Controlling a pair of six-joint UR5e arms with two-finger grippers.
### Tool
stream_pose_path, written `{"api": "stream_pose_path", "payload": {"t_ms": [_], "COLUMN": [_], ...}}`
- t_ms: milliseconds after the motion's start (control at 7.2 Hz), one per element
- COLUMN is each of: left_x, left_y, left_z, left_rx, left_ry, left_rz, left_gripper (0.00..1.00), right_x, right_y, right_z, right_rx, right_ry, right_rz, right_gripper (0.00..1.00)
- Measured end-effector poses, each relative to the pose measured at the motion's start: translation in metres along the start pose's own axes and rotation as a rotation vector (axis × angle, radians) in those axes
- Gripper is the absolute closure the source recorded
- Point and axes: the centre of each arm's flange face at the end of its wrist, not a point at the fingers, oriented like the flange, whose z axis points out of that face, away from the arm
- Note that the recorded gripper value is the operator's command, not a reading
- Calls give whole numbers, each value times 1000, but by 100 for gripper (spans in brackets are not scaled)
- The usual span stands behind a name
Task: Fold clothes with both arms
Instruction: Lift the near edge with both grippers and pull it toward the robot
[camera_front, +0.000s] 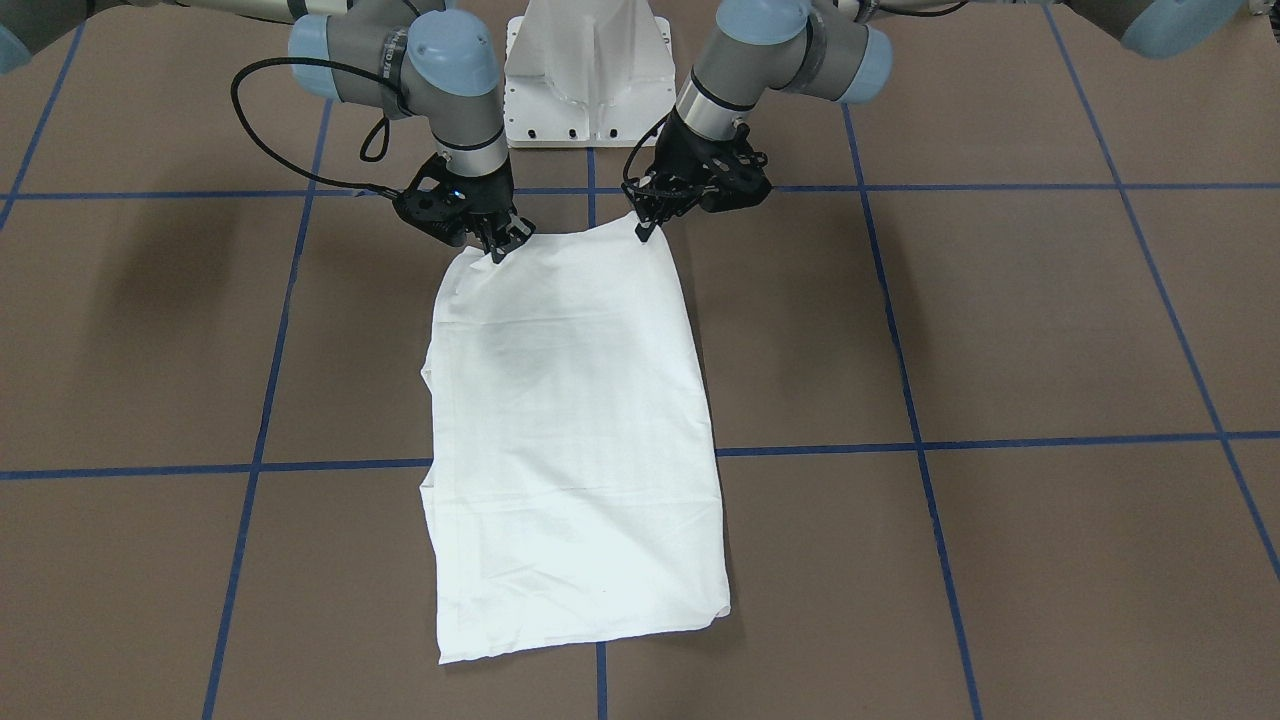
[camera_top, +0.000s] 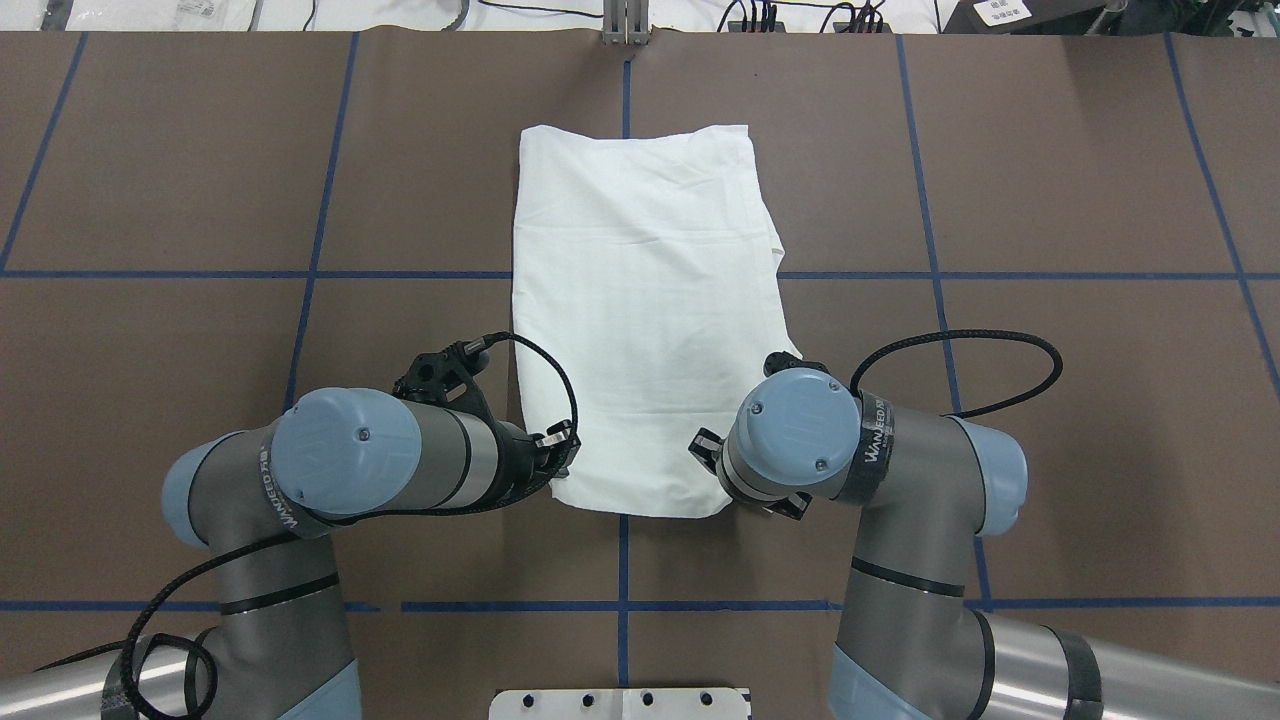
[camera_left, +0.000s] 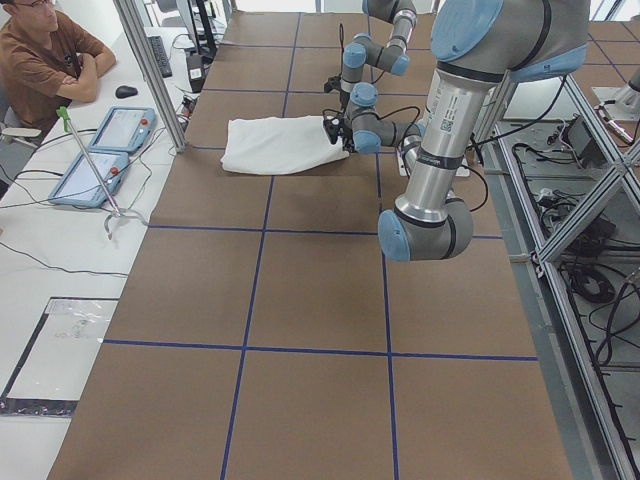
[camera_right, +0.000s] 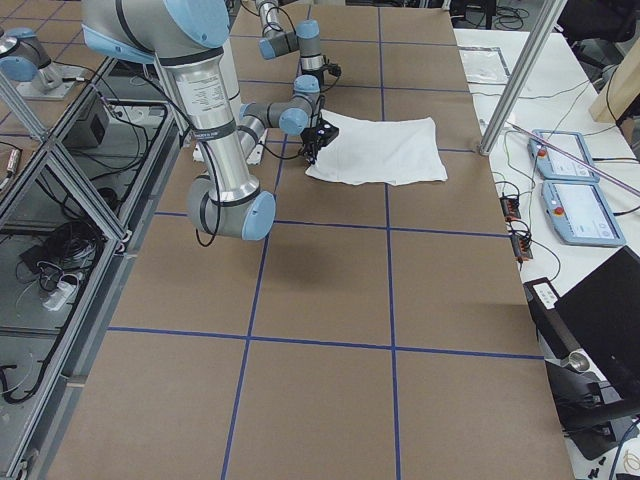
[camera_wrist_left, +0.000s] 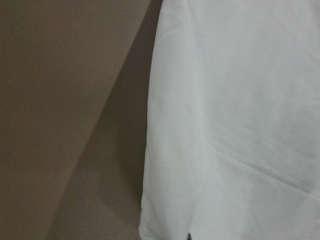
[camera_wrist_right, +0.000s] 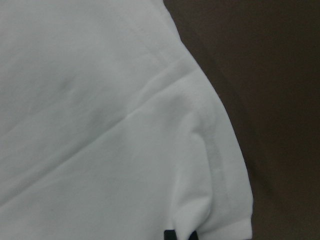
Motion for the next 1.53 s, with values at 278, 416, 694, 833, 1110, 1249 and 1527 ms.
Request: {"api": "stream_pose_path", "payload": {"t_ms": [278, 416, 694, 833, 1110, 1249, 1527], "left_x": [0, -2, -16, -27, -37, -34, -5], "left_y": [6, 12, 41, 61, 89, 97, 95], "left_z": [-21, -35, -56, -75, -119, -128, -115], "left_rx": [1, -5, -45, -74, -124, -147, -146], "left_ry": [-18, -24, -55, -75, -95, -96, -79], "left_rz": [0, 1, 12, 10, -13, -13, 12], "left_gripper": [100, 100, 100, 100, 100, 100, 100], "right_x": [5, 13, 39, 55, 75, 76, 63], "right_y": [15, 30, 68, 83, 93, 94, 77], "right_z": [-21, -34, -74, -94, -123, -129, -135], "right_rx": [-32, -59, -140, -185, -267, -284, -262], "right_ry": [-35, -54, -104, -122, -137, -144, -174], "right_rz": [-22, -46, -106, -131, -156, -159, -153], "right_gripper": [100, 100, 100, 100, 100, 100, 100]}}
